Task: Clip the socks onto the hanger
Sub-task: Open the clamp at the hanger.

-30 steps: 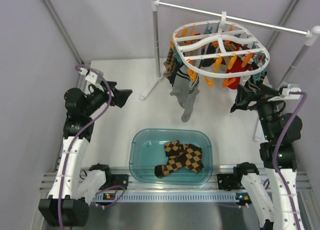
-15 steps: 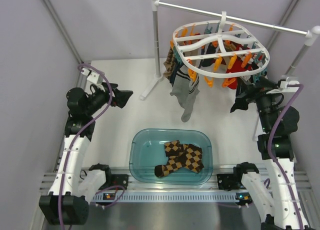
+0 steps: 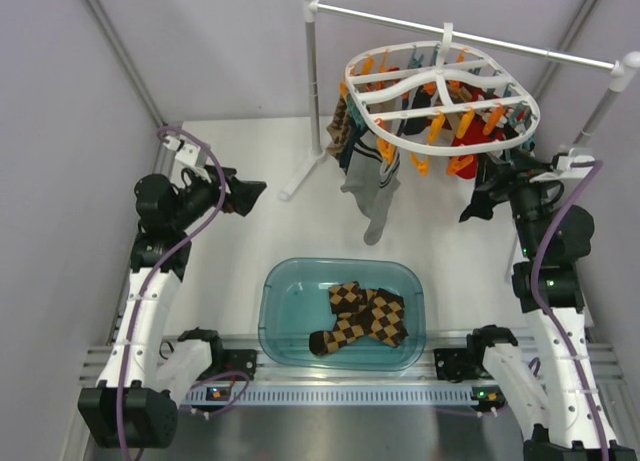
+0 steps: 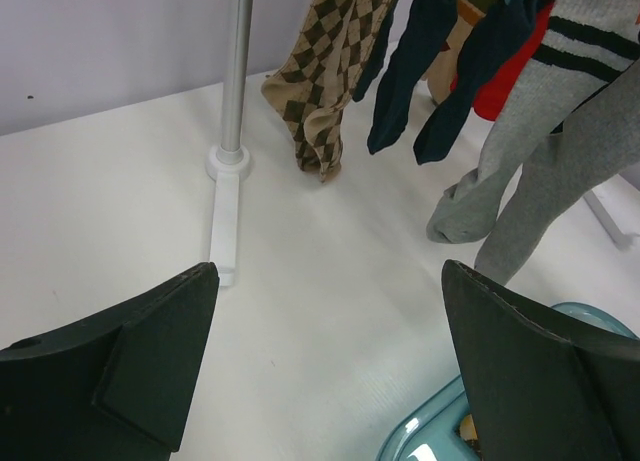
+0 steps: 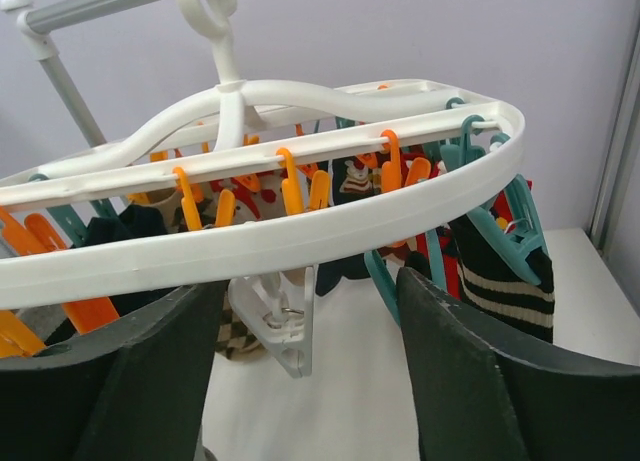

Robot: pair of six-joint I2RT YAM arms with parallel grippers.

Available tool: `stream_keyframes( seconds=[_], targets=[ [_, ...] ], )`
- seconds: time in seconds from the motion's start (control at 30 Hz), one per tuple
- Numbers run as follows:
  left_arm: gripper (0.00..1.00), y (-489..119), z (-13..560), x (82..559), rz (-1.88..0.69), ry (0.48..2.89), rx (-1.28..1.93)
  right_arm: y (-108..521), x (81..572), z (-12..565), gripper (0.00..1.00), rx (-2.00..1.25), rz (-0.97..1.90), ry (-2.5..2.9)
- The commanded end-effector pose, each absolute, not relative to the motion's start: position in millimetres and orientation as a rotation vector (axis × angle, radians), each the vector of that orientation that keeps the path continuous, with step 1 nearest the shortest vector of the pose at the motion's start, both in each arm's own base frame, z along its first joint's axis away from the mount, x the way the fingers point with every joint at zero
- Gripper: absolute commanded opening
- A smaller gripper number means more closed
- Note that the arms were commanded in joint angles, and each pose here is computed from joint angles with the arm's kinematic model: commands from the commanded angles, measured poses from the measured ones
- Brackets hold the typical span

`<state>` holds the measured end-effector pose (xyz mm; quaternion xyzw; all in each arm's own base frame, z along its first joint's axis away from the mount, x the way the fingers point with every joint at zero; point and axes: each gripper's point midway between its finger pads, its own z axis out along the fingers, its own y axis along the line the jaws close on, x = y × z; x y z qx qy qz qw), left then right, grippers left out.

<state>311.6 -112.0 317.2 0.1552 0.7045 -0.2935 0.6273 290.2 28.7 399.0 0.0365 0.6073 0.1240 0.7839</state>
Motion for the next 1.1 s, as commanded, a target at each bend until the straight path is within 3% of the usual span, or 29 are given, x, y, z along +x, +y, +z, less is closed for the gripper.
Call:
stream_keyframes(
  seconds=[0.0, 0.23, 0.73, 1.07],
  targets=[
    [0.98, -112.5, 337.0, 314.5, -0.652, 1.549, 0.379, 27.8, 287.9, 420.3, 0.66, 0.072, 0.278, 1.228],
    [0.98, -113.8, 335.4, 311.1, -0.66, 1.56, 0.387, 31.6, 278.1, 429.9, 0.51, 0.047, 0.287, 1.212],
    [0.93, -126.0, 342.5, 292.0, -0.678, 1.521, 0.557, 47.6, 261.7, 449.4, 0.01, 0.059, 0.425, 1.25],
    [0.92, -162.7, 351.1, 266.1, -0.735, 1.416, 0.739, 53.6, 262.8, 429.1, 0.0, 0.213, 0.572, 1.375]
  ],
)
